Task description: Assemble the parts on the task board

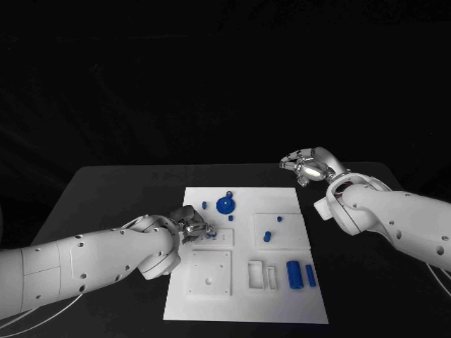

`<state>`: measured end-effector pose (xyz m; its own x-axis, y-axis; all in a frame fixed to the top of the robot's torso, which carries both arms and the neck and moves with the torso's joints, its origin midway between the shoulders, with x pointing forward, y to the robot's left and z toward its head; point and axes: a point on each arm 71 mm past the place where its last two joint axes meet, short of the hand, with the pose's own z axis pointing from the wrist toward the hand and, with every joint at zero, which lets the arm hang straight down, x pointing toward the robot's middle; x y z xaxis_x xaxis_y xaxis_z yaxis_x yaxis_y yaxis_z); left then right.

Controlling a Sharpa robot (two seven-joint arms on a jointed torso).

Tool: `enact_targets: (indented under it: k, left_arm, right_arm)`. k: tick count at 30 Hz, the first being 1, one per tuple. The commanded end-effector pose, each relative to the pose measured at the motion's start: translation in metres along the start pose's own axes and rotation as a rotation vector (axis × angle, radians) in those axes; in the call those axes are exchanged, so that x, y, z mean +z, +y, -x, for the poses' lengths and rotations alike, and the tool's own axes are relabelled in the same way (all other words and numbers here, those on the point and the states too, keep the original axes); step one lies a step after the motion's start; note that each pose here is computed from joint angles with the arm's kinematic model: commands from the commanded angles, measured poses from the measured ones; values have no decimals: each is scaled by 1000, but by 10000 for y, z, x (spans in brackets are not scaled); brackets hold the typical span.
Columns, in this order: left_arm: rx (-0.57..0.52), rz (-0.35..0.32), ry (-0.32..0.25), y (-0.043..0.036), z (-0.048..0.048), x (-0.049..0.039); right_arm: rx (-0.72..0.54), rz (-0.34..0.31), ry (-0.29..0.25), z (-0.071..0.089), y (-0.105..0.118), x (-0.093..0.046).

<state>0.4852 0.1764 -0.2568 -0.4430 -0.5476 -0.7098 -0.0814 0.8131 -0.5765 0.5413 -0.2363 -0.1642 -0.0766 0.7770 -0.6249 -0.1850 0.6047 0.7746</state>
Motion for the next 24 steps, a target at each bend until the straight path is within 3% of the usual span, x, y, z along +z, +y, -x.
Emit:
enact_targets:
  k: [1,24]
  left_arm:
    - [39,7,27,-12,-30,5]
    - [102,9,42,-38,-55,31]
  right_arm:
    - [2,4,10,-8,3,-3]
    - [3,3,10,-2,-1,-7]
